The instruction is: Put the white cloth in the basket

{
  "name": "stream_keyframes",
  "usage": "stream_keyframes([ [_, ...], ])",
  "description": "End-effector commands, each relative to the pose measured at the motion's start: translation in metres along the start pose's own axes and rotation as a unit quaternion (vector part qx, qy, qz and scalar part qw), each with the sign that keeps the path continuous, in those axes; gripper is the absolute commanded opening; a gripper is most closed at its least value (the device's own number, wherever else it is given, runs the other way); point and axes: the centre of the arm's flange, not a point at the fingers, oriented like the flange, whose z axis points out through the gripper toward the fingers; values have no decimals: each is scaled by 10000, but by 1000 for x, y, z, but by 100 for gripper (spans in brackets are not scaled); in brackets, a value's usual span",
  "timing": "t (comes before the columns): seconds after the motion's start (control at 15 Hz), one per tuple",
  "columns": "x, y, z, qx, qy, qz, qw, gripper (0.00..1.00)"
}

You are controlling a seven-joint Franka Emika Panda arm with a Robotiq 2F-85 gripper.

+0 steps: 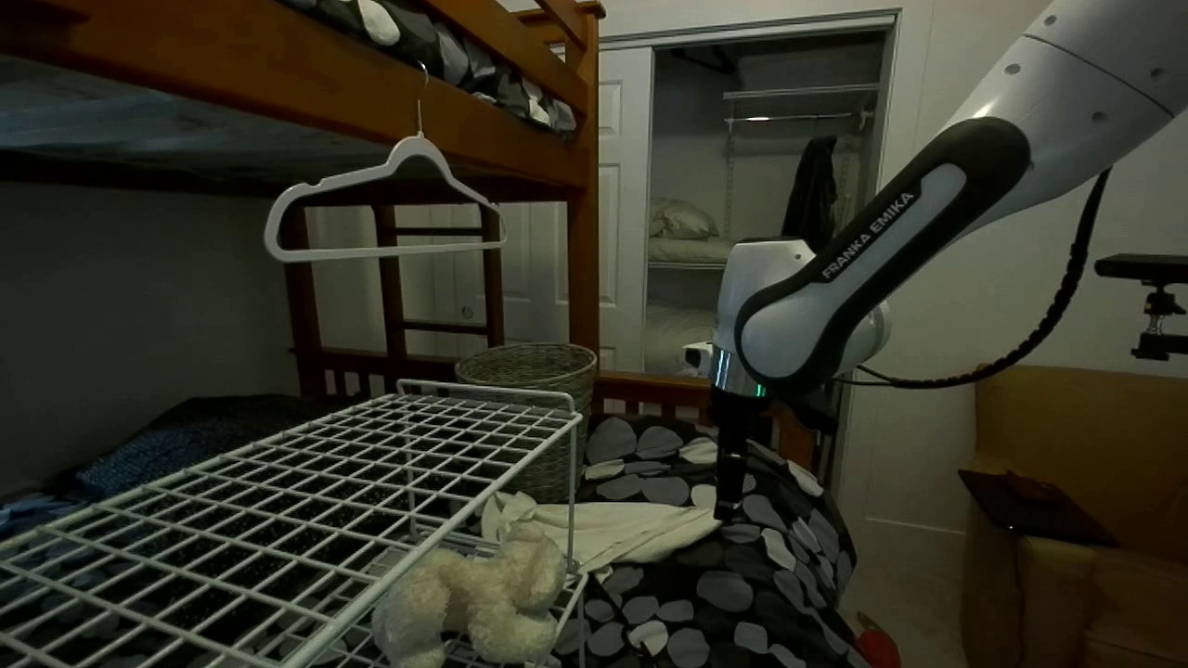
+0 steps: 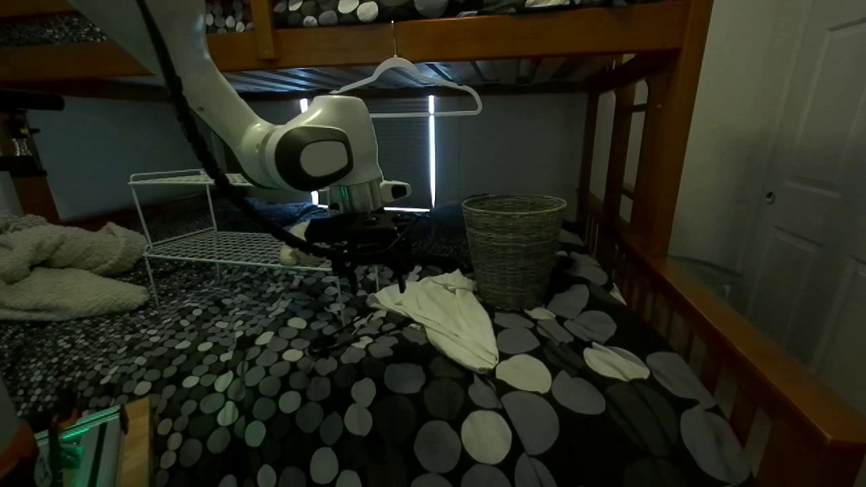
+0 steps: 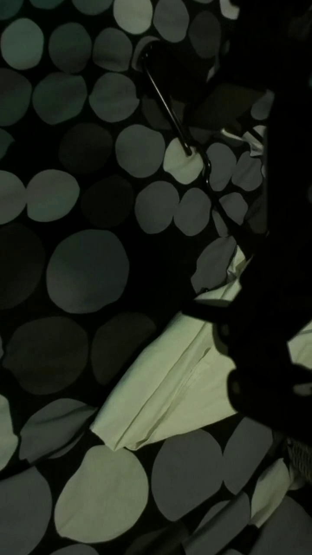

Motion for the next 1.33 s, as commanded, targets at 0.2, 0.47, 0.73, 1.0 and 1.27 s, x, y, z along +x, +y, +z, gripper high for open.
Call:
stream_keyframes([
  [0.2,51,37,37,15,281,-69,9996,100],
  [0.47,79,49,74,98,512,-163,9985,100],
  [0.73,96,67,109,184,802,-125,9965,100],
  [1.0,109,80,136,247,1044,14,9942,100],
  [1.27,117,84,158,303,1198,166,9922,100],
])
